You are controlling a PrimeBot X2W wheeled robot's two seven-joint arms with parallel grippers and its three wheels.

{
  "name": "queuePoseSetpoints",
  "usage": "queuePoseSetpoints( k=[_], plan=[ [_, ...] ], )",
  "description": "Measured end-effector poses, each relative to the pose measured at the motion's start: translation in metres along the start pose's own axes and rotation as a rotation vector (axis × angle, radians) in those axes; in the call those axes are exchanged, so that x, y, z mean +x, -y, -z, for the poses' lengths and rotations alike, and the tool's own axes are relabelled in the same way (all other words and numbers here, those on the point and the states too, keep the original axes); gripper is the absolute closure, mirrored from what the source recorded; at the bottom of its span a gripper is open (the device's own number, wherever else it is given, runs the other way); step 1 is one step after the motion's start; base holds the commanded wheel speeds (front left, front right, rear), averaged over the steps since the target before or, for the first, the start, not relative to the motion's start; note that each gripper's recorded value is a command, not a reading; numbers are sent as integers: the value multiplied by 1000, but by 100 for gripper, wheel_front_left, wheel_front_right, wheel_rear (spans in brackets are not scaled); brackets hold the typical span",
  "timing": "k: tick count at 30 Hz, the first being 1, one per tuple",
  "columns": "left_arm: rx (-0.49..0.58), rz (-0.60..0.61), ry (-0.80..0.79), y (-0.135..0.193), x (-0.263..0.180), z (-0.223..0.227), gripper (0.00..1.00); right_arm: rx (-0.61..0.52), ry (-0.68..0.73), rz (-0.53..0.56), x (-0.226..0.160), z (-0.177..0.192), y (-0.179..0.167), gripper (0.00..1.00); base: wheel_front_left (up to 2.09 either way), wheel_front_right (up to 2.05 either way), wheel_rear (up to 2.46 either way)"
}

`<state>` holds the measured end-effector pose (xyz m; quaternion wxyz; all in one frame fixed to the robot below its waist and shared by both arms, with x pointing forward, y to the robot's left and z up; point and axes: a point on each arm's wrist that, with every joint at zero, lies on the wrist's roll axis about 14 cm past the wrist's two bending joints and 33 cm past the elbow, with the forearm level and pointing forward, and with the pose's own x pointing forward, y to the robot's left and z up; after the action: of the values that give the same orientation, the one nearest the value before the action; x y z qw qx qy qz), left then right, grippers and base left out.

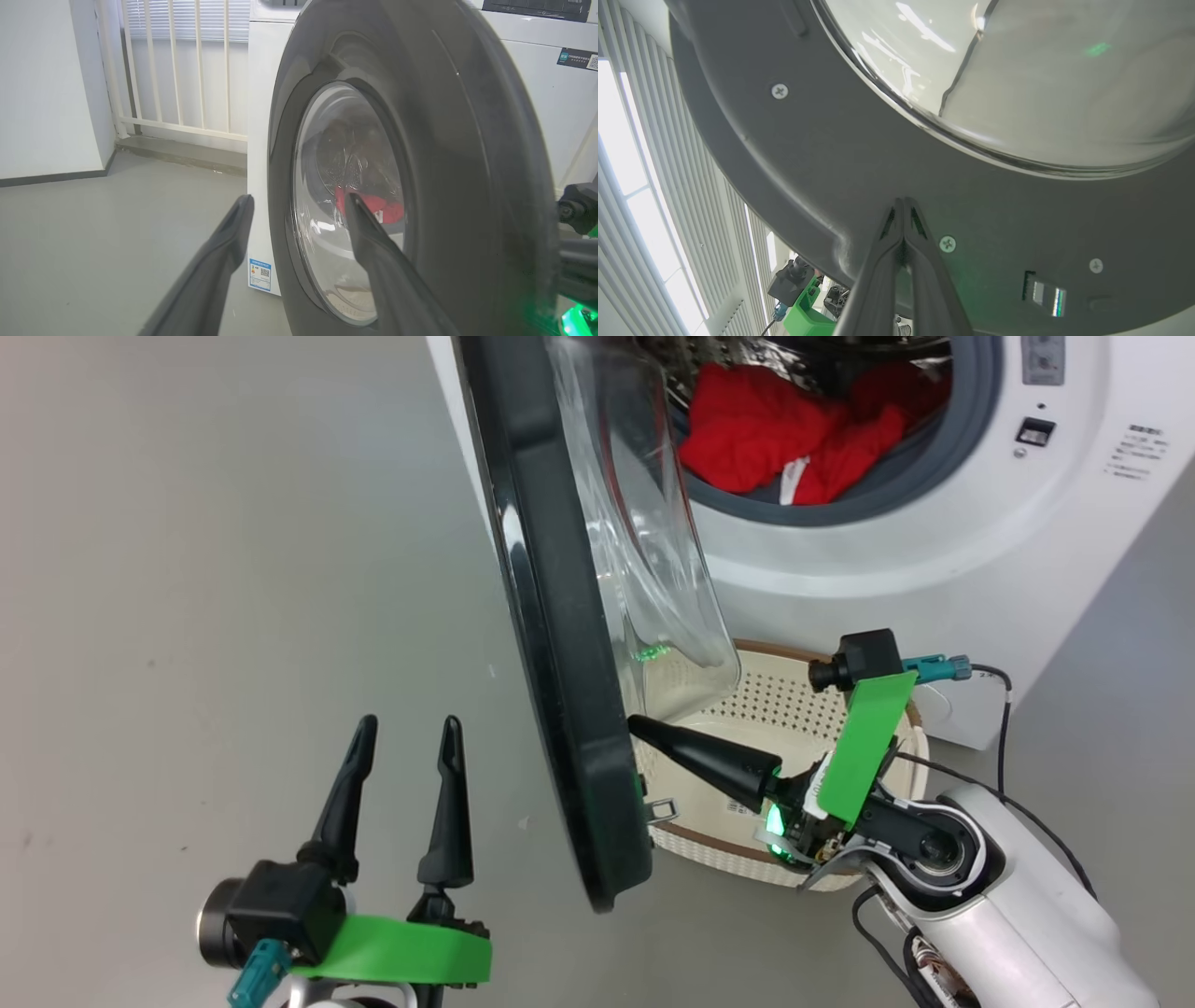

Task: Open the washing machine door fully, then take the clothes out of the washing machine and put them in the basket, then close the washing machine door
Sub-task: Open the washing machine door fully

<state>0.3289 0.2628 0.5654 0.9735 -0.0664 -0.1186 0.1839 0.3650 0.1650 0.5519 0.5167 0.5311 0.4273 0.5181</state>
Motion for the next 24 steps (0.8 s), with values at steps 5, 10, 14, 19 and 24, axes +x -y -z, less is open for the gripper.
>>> queuePoseSetpoints(
  k=[5,10,14,19,24],
  plan=[
    [1,-28,10,-10,-5,-6,0,9,-41,-7,11,14,-2,100,0,0,0],
    [7,-47,8,-17,-10,-8,0,13,-70,-6,18,26,-3,100,0,0,0],
    [3,-59,9,-22,-13,-9,0,17,-87,-3,22,31,-2,100,0,0,0],
    [1,-69,-6,-24,-19,-6,0,22,-102,2,25,38,-1,100,0,0,0],
    [0,-65,-7,-24,-19,-6,0,13,-97,17,23,40,1,100,0,0,0]
  ],
)
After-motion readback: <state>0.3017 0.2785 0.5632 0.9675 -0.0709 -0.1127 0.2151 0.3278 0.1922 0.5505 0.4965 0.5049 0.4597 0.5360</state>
